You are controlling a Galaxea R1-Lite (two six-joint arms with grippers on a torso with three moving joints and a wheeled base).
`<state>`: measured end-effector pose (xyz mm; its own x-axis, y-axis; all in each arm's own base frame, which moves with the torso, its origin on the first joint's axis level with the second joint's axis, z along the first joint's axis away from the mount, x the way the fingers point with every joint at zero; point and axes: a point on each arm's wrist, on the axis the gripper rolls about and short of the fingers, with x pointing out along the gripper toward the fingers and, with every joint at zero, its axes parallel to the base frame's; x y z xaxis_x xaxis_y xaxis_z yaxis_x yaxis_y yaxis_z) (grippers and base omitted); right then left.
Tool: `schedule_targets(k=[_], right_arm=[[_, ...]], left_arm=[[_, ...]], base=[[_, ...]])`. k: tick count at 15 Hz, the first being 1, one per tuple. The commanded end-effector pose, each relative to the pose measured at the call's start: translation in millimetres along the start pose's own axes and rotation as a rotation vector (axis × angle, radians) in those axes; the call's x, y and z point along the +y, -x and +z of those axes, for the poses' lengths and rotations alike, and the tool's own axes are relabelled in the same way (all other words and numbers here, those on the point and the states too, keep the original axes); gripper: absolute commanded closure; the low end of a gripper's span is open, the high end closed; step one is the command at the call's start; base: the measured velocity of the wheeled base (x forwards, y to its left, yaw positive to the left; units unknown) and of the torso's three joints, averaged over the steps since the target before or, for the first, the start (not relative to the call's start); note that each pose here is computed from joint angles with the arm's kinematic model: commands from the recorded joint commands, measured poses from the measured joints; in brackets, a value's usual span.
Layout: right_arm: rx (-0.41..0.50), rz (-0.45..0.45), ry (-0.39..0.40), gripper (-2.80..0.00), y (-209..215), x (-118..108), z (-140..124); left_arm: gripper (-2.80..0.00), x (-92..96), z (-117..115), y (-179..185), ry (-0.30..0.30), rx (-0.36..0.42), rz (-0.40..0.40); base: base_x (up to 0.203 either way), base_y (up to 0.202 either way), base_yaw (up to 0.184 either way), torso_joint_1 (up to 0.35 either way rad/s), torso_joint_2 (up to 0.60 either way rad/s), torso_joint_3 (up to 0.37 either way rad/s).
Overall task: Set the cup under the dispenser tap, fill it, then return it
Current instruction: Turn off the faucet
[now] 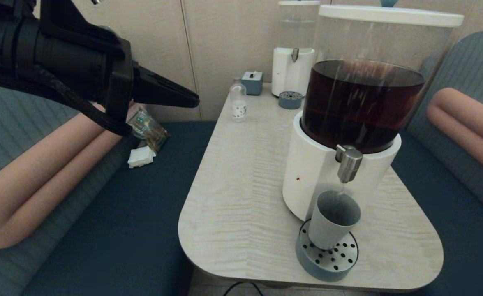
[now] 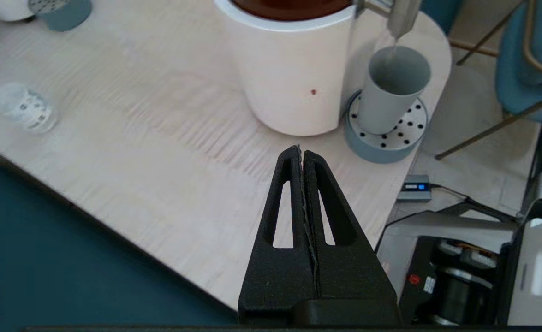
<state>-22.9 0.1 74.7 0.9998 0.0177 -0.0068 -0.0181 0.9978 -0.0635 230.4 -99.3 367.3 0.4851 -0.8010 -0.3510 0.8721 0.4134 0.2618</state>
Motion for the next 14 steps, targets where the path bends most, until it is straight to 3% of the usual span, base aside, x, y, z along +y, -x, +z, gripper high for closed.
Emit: schedule_targets(k=[1, 3, 8, 10, 12, 14], right_arm=[[0.001, 0.001, 0.001, 0.0, -0.1, 0.0, -0.4], [0.001, 0.001, 0.001, 0.0, -0.1, 0.0, -0.4], [0.001, 0.001, 0.001, 0.0, 0.0, 0.0, -0.4], [0.001, 0.001, 0.001, 0.0, -0.1, 0.0, -0.4], [0.001, 0.001, 0.001, 0.0, -0.1, 0.0, -0.4], [0.0, 0.001, 0.001, 0.0, 0.0, 0.0, -0.3]], left_arm=[[0.0, -2.8, 1.1, -3.2, -0.007, -0.001, -0.02], [0.0, -4.7, -0.7, -5.3, -0.008, 0.009, -0.027], [0.0, -8.1, -7.7, -39.7, -0.118, 0.096, -0.04], [0.0, -3.6, -15.4, -66.2, -0.208, 0.121, -0.069], [0.0, 1.8, -18.1, -90.3, -0.333, 0.138, -0.035], [0.0, -1.8, -15.9, -105.9, -0.389, 0.13, -0.049]], base=[[0.0, 0.0, 0.0, 0.0, 0.0, 0.0], [0.0, 0.0, 0.0, 0.0, 0.0, 0.0], [0.0, 0.0, 0.0, 0.0, 0.0, 0.0], [0.0, 0.0, 0.0, 0.0, 0.0, 0.0], [0.0, 0.0, 0.0, 0.0, 0.0, 0.0], [0.0, 0.0, 0.0, 0.0, 0.0, 0.0]])
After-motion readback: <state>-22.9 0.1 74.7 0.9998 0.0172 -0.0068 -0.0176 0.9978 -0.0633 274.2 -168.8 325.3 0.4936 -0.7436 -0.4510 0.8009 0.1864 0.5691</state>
